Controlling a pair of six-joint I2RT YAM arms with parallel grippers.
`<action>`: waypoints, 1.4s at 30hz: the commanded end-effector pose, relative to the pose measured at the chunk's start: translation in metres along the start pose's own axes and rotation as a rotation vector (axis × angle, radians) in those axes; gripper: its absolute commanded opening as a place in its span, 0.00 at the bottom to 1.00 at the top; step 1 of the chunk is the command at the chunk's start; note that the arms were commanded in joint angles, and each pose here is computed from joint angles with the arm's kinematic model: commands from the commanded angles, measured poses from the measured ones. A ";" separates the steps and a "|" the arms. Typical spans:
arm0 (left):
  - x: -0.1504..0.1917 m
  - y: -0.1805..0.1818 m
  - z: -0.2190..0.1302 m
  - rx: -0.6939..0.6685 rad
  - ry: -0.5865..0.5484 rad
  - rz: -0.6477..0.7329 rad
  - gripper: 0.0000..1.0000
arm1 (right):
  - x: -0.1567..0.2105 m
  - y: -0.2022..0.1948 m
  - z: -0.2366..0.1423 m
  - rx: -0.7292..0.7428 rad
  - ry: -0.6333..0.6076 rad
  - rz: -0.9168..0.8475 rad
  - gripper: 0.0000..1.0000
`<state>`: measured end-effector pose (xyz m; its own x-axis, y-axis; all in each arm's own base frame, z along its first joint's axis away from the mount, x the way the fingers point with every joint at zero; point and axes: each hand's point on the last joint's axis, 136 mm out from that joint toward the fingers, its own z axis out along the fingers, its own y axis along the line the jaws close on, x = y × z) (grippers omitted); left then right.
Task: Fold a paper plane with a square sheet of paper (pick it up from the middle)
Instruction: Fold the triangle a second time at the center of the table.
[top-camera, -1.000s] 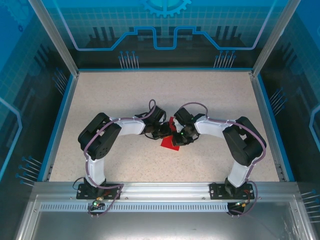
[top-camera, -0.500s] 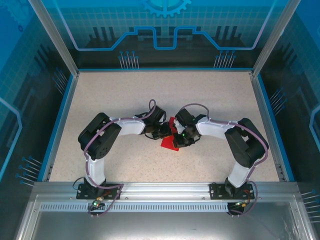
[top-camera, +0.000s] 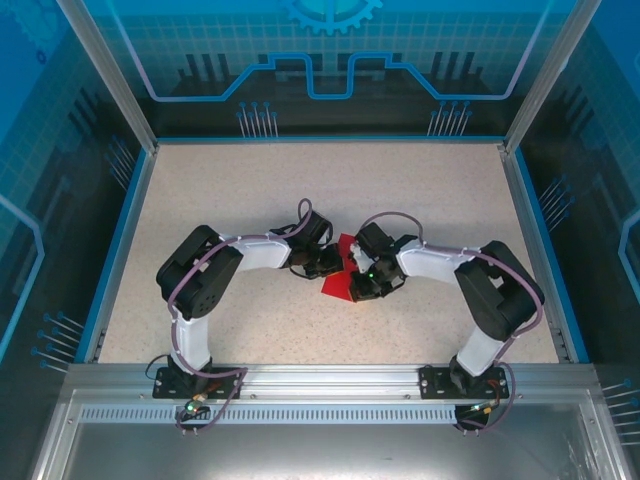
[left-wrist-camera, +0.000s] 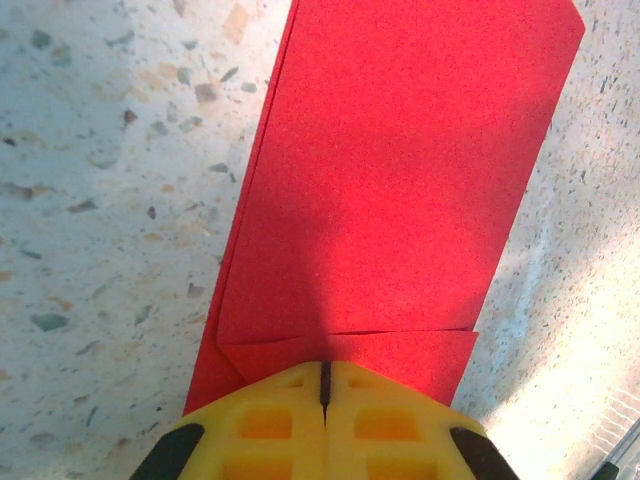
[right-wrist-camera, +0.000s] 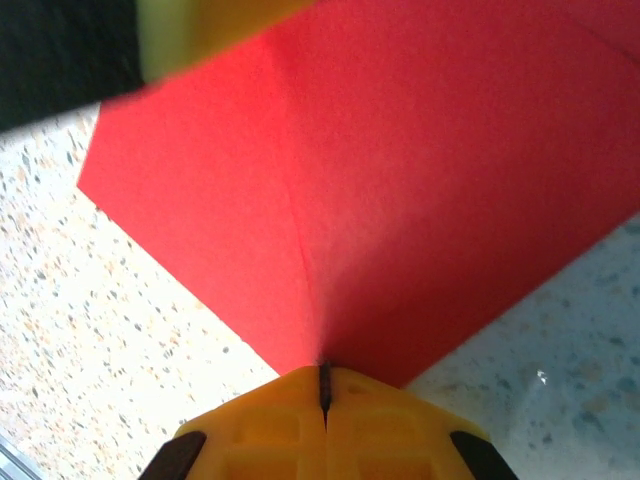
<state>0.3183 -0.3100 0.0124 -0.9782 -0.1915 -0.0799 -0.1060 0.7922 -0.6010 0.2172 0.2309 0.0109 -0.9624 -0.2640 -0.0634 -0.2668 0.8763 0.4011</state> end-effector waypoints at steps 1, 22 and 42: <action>0.029 0.067 0.018 -0.236 0.076 -0.081 0.03 | 0.047 -0.021 0.001 0.064 0.136 0.040 0.02; 0.030 0.065 0.018 -0.226 0.075 -0.089 0.02 | -0.052 0.017 -0.006 -0.025 -0.074 0.024 0.00; 0.033 0.079 0.020 -0.272 0.070 -0.118 0.01 | 0.062 -0.028 -0.007 0.019 0.104 0.079 0.00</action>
<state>0.3164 -0.3123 0.0114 -0.9759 -0.2069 -0.0697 -0.1251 0.7915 -0.5982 0.2058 0.2151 0.0107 -0.9679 -0.2302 -0.1013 -0.2513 0.8688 0.4267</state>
